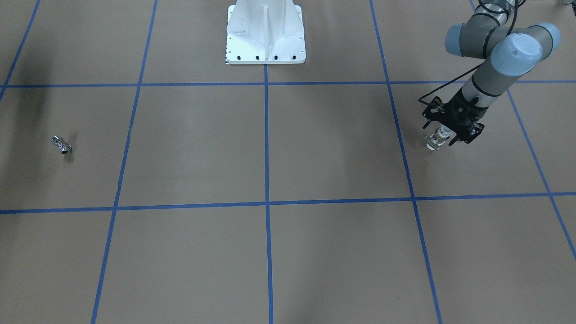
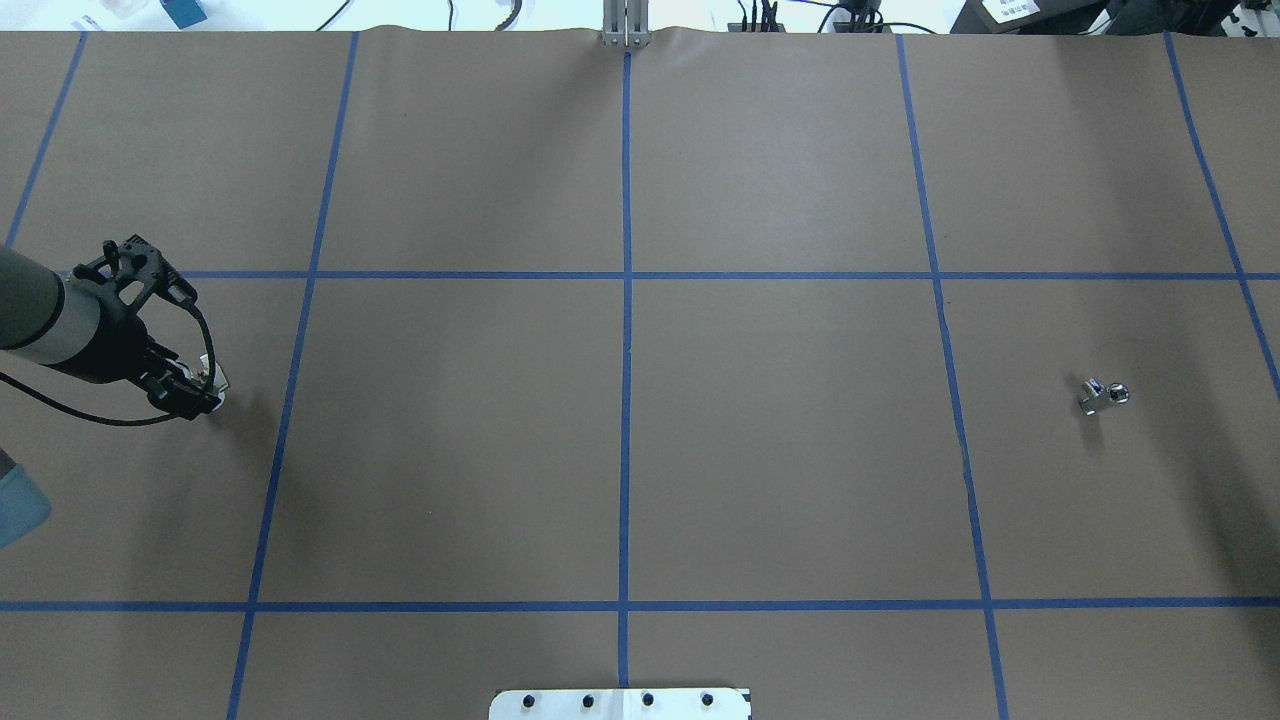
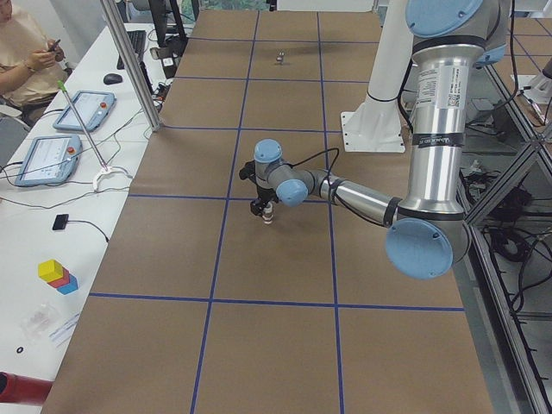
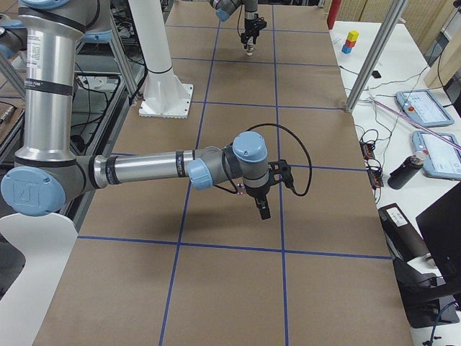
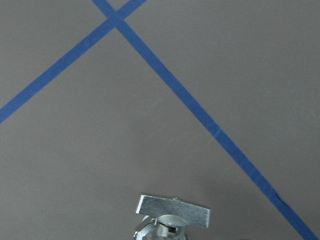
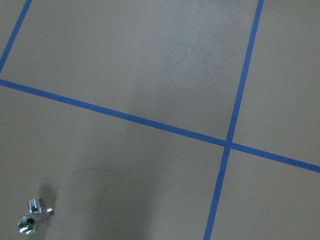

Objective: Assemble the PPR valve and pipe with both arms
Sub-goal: 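Move the left gripper down onto the white PPR fitting and grasp it, then carry the white fitting with the left gripper to the table center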

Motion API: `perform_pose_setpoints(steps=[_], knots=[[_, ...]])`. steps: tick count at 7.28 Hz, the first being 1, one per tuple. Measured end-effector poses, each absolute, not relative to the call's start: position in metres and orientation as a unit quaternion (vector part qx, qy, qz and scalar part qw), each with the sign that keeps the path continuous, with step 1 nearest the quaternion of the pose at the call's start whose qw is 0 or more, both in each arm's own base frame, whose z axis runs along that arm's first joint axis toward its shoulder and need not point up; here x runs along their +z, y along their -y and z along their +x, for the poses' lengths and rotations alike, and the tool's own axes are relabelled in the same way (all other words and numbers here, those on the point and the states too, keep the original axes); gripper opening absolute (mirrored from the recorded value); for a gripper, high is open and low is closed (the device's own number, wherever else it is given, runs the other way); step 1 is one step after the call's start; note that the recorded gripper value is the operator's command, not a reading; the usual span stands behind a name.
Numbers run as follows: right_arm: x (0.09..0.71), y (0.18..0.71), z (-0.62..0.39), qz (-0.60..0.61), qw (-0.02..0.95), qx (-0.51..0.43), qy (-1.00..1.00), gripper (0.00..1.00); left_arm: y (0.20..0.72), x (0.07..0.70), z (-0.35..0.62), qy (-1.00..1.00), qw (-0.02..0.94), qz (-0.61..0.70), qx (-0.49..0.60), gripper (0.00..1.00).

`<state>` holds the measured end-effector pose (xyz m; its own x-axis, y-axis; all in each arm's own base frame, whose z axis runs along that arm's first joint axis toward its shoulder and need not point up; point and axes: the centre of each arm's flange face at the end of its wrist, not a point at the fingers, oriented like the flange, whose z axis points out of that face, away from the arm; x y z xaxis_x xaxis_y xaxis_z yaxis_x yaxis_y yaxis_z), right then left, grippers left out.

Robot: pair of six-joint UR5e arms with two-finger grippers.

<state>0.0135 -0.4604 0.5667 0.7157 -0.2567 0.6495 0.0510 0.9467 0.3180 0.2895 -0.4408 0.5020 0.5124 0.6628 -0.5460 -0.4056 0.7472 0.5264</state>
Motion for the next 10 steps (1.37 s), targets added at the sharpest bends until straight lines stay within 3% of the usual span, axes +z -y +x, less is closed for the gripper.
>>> perform_pose_setpoints(steps=[1, 5, 8, 10], knots=[[0.567, 0.46, 0.013, 0.14, 0.916, -0.084, 0.368, 1.0, 0.441, 0.503, 0.289, -0.381, 0.853, 0.168, 0.313, 0.0], [0.567, 0.46, 0.013, 0.14, 0.916, -0.084, 0.368, 1.0, 0.44, 0.484, 0.282, -0.392, 0.859, 0.162, 0.286, 0.0], [0.567, 0.46, 0.013, 0.14, 0.915, -0.084, 0.368, 1.0, 0.451, 0.406, 0.3, -0.436, 0.875, 0.13, 0.164, 0.0], [0.567, 0.46, 0.013, 0.14, 0.915, -0.084, 0.369, 1.0, 0.462, 0.32, 0.36, -0.465, 0.876, 0.087, 0.097, 0.0]])
